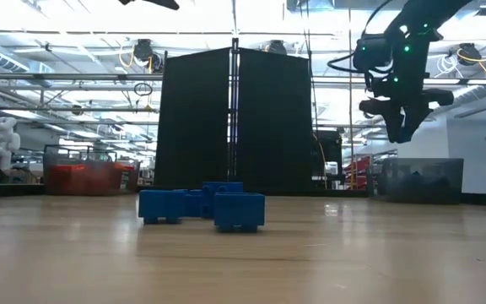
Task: Sort blocks
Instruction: Put the blue game piece into the top right black bin
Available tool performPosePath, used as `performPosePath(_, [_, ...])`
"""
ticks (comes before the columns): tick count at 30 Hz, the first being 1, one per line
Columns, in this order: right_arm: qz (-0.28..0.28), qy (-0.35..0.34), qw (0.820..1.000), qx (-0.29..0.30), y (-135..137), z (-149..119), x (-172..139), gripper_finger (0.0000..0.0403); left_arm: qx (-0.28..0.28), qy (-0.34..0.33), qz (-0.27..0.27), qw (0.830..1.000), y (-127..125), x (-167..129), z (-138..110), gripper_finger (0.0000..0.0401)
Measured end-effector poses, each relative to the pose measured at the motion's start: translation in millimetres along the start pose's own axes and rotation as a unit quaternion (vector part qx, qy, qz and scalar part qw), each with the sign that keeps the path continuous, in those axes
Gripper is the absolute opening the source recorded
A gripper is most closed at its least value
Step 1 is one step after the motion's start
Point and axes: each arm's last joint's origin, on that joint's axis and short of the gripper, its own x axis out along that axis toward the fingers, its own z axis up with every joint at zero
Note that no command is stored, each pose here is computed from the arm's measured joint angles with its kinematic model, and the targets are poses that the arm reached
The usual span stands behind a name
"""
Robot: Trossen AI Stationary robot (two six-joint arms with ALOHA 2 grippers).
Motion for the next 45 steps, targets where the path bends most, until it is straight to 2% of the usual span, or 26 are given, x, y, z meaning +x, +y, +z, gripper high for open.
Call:
performPosePath(2, [0.002,-0.001,1.000,-0.006,0.2,0.4,-0.2,0.0143,0.001,0.001,0.001,1.000,-0.2,0.7,-0.2,0.0320])
performPosePath(8, [0.002,0.006,1.000,-0.003,-1.4,0.1,0.2,0.0291,0.011,0.016,0.008,1.000,-1.5,6.8,-2.9,0.0320])
performPosePath(11, [0.011,0.009,1.000,-0.018,-1.3,-0.4,-0.7,0.0319,0.019,0.031,0.010,0.999,-4.5,11.8,-6.4,0.0320])
performPosePath(13, [0.033,0.012,0.999,-0.032,-0.4,-0.9,-3.1,0.0320,0.042,0.049,-0.006,0.998,-10.1,17.2,-10.0,0.0320])
performPosePath(16, [0.090,0.000,0.994,-0.055,1.9,-0.8,-12.1,0.0309,0.117,0.089,-0.050,0.988,-29.4,29.0,-22.8,0.0320])
performPosePath(21, [0.200,-0.047,0.977,-0.058,-0.6,-1.0,-38.0,0.0289,0.248,0.161,-0.090,0.951,-71.5,62.7,-60.5,0.0320])
performPosePath(26, [0.292,-0.106,0.950,-0.041,-10.4,-3.3,-67.6,0.0285,0.330,0.190,-0.105,0.919,-107.5,115.7,-106.1,0.0320])
performPosePath(30, [0.328,-0.137,0.935,-0.019,-21.1,-9.1,-85.8,0.0285,0.361,0.198,-0.112,0.904,-122.6,159.7,-143.6,0.0320])
performPosePath(33, [0.342,-0.151,0.928,-0.016,-28.2,-14.4,-95.1,0.0285,0.372,0.221,-0.103,0.896,-124.9,183.5,-165.8,0.0320])
performPosePath(40, [0.346,-0.155,0.925,-0.016,-37.2,-21.1,-101.5,0.0285,0.397,0.303,-0.145,0.854,-123.3,214.2,-207.8,0.0320])
performPosePath(45, [0.341,-0.148,0.928,-0.019,-37.9,-22.6,-100.5,0.0285,0.404,0.320,-0.161,0.842,-121.9,223.2,-218.4,0.0320])
